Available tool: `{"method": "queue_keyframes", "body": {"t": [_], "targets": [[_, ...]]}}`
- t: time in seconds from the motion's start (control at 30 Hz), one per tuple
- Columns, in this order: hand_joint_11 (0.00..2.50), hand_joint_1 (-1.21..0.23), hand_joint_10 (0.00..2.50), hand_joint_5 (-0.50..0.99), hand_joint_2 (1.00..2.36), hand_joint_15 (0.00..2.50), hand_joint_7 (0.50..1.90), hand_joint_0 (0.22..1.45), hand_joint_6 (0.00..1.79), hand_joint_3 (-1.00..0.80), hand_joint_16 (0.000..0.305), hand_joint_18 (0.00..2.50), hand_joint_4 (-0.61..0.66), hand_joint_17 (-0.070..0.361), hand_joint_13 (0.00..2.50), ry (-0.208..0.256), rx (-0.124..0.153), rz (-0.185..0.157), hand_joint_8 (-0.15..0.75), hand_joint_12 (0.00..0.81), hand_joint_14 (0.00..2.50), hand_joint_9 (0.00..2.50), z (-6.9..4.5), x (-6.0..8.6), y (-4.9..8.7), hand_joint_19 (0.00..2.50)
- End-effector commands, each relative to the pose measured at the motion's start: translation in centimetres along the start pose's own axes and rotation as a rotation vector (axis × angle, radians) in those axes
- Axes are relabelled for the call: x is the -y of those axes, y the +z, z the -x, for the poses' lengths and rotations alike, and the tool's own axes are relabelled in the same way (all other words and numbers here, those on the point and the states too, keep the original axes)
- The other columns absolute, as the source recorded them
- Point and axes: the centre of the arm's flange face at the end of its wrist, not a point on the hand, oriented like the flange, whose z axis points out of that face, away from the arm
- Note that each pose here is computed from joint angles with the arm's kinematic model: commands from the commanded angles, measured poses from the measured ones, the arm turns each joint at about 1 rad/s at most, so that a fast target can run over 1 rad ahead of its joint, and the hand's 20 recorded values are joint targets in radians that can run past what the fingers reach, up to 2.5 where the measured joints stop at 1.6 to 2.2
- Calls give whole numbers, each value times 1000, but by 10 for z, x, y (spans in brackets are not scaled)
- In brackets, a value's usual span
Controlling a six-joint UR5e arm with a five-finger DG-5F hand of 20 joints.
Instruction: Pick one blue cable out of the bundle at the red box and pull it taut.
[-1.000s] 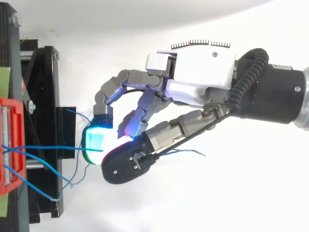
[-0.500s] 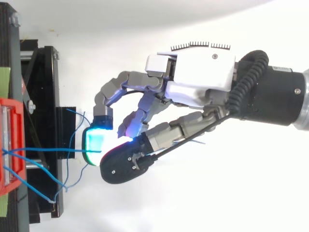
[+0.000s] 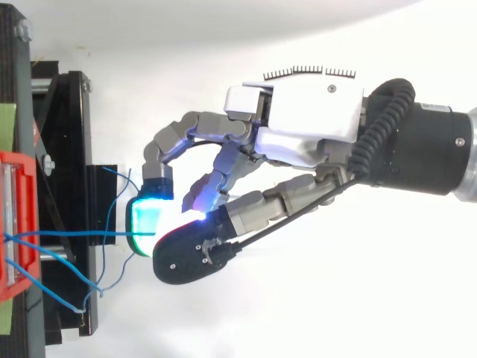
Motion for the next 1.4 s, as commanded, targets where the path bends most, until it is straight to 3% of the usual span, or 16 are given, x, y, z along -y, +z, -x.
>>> {"method": "queue_keyframes", "body": {"t": [0.0, 0.23, 0.37, 0.7, 0.87, 1.07, 1.37], "targets": [[971, -623, 6, -131, 1151, 403, 1114, 542, 918, -8, 63, 742, -152, 142, 833, 0, 0, -1, 298, 455, 10, 1248, 0, 1, 0, 236], [894, -645, 7, -122, 1207, 379, 1126, 532, 914, 8, 64, 749, -120, 144, 816, 0, -1, -1, 326, 468, 11, 1236, 0, 1, 0, 218], [885, -681, 9, -120, 1134, 378, 1133, 550, 914, 47, 64, 742, -117, 144, 799, -11, -4, 0, 326, 464, 10, 1221, -1, 0, 0, 221], [885, -711, 9, -115, 1113, 378, 1174, 561, 915, 72, 63, 727, -116, 143, 779, -110, 2, -1, 337, 462, 10, 1183, 4, -20, -13, 217], [872, -743, 10, -115, 1052, 376, 1184, 584, 915, 97, 62, 710, -127, 140, 747, -166, 6, -31, 334, 454, 10, 1128, 8, -35, -27, 210], [745, -752, 10, -118, 1018, 343, 1171, 597, 917, 94, 63, 644, -133, 141, 648, -198, 10, -52, 326, 444, 9, 997, 9, -34, -30, 196], [416, -756, 8, -128, 1003, 251, 1159, 599, 917, 84, 62, 488, -141, 140, 448, -266, 14, -52, 300, 428, 6, 679, 12, -33, -30, 154]]}}
